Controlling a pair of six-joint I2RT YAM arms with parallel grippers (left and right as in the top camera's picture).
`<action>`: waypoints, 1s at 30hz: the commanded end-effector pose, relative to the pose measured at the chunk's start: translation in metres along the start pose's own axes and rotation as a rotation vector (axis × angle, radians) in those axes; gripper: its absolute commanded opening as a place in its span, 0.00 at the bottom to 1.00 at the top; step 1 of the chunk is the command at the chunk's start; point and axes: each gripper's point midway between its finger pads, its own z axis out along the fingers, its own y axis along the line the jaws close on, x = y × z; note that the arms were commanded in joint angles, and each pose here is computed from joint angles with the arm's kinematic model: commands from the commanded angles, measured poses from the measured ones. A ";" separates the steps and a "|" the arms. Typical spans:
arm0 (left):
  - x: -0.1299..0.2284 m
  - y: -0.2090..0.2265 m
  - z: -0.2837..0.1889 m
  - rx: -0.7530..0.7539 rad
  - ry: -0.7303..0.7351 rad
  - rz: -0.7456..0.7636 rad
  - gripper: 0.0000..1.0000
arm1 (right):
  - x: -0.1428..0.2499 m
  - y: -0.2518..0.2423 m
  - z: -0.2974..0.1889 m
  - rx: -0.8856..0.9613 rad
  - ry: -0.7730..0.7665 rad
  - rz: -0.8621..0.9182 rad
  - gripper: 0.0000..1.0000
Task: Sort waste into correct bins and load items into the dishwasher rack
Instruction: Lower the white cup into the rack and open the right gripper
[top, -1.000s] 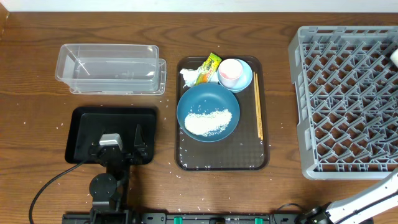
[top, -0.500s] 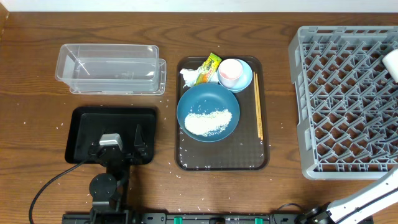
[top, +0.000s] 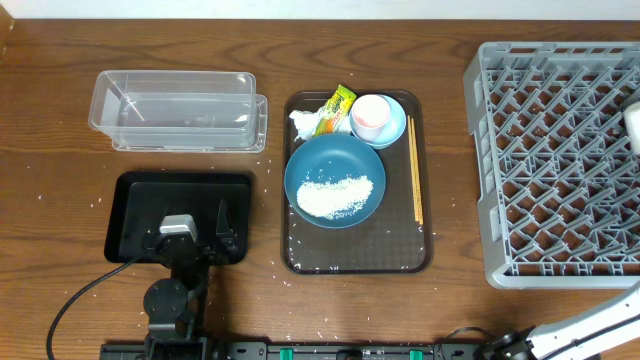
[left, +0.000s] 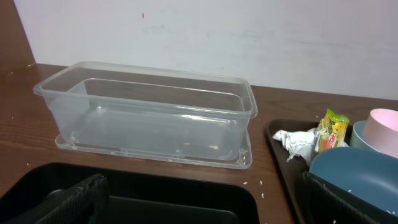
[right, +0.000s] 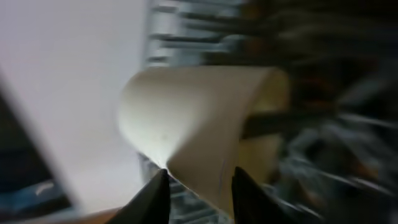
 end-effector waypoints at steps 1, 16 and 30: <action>0.016 0.007 0.001 -0.033 0.046 0.015 0.98 | -0.016 0.015 -0.035 0.256 -0.123 -0.194 0.34; 0.016 0.007 0.001 -0.032 0.046 0.015 0.98 | -0.010 0.166 -0.121 0.349 -0.442 -0.421 0.79; 0.016 0.007 0.001 -0.032 0.046 0.015 0.98 | -0.004 0.108 -0.066 0.836 -0.435 -0.400 0.08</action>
